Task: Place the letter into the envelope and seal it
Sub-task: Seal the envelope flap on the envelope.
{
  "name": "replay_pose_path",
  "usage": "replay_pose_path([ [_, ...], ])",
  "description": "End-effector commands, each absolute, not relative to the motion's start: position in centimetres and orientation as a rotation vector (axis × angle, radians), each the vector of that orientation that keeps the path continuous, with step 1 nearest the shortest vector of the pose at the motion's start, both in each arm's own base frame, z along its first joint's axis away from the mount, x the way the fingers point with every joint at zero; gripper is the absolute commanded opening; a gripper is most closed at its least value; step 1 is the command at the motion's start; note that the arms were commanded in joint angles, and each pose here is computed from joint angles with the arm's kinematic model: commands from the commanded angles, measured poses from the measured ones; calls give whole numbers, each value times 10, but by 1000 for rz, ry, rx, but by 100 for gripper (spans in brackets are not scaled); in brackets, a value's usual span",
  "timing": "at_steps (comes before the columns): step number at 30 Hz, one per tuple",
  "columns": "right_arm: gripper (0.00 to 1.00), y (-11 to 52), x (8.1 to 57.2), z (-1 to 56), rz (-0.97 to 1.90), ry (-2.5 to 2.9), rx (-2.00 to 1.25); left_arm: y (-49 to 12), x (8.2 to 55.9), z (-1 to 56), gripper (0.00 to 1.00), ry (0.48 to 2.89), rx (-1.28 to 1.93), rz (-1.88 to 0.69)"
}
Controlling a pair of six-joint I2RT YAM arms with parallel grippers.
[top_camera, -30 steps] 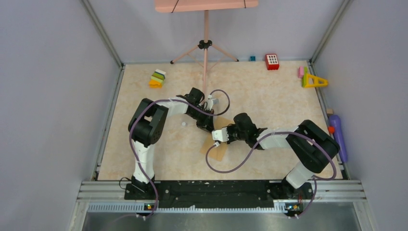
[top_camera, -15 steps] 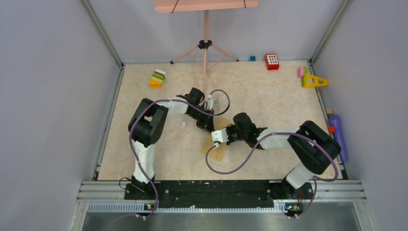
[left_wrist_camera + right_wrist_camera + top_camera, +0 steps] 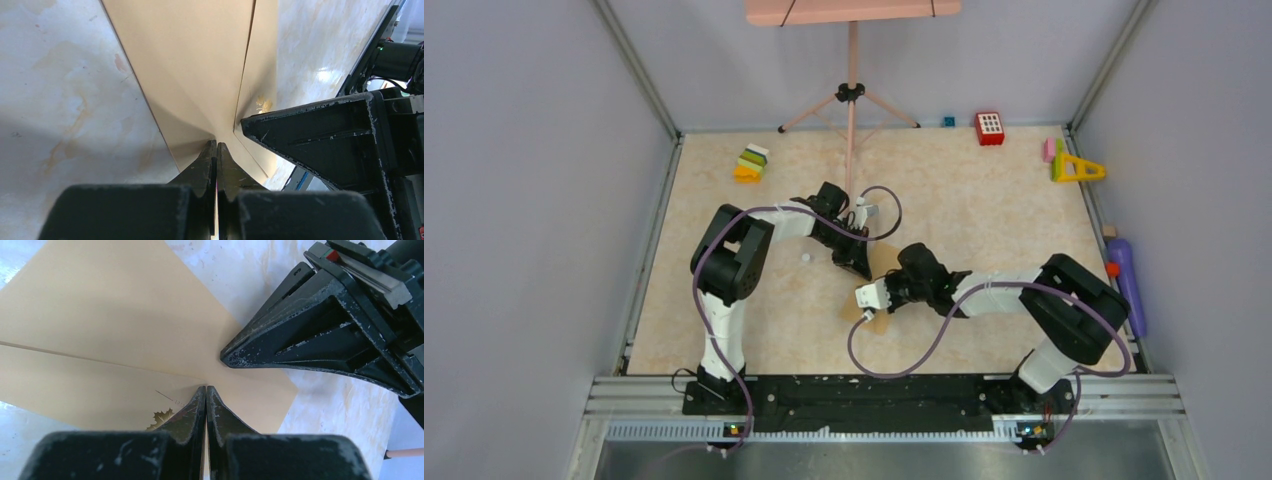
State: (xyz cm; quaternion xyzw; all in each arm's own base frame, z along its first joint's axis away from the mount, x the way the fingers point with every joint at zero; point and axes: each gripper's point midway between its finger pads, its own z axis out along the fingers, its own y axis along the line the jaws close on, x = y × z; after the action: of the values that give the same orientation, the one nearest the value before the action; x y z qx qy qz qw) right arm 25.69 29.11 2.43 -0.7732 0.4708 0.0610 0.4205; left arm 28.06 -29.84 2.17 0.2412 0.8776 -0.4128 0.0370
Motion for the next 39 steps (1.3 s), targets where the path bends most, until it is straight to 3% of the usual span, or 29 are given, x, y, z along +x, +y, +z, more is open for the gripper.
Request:
replay_pose_path([
  [1,0,303,242,26,241,1168,-1960,-290,288,3,0,2709,778,-1101],
  [22,0,300,252,16,161,1189,-1969,-291,288,3,0,2709,777,-1102],
  [31,0,302,208,26,386,1125,-2067,-290,288,3,0,2708,781,-1092],
  [39,0,303,197,23,422,1116,-2103,-290,289,4,0,2705,784,-1087],
])
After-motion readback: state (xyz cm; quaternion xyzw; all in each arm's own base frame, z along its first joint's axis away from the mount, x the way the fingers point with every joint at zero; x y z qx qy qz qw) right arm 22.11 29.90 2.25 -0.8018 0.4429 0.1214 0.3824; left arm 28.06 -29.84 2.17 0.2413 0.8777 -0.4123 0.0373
